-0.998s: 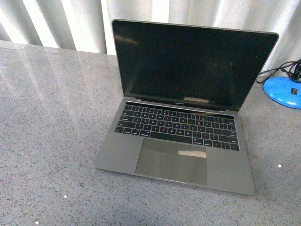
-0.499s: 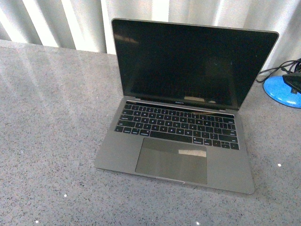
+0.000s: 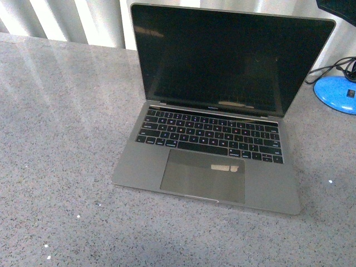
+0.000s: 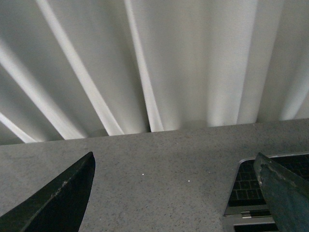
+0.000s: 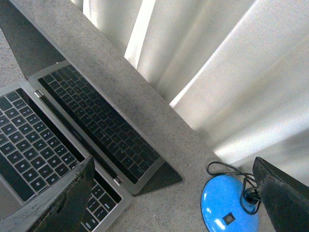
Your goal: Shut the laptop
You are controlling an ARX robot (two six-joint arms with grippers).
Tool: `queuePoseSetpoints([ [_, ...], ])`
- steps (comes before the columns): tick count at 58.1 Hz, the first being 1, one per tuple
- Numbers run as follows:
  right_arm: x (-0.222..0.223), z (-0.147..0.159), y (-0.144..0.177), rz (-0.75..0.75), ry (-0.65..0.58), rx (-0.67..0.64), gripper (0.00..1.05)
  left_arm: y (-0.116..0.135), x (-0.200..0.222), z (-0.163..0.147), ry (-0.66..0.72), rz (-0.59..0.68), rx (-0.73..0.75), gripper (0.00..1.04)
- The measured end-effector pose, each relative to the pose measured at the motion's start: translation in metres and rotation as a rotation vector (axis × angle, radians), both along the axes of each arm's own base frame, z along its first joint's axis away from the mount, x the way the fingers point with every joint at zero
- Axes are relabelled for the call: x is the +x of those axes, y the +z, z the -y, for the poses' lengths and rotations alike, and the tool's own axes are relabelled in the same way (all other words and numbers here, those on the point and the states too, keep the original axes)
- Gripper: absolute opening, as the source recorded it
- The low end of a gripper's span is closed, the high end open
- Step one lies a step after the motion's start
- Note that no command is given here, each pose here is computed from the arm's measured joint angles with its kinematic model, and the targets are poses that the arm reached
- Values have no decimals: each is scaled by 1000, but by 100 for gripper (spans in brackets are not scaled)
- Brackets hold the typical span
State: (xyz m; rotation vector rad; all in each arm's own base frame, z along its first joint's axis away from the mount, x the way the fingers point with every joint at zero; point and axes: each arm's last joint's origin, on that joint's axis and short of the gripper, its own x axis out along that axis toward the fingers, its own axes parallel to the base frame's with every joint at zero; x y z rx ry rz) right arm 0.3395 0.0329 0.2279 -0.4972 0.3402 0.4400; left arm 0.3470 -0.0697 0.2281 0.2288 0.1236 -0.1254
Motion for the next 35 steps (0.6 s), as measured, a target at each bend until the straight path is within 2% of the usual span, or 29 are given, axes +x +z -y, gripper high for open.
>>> queuePoseSetpoints([
  [16,26,-8,-1,-22,21,0,95,-10,35,13,-61,-41,46,98],
  [35,54,-23,10,-12,43,-1,95,1,66,14,-88,-40,79,98],
])
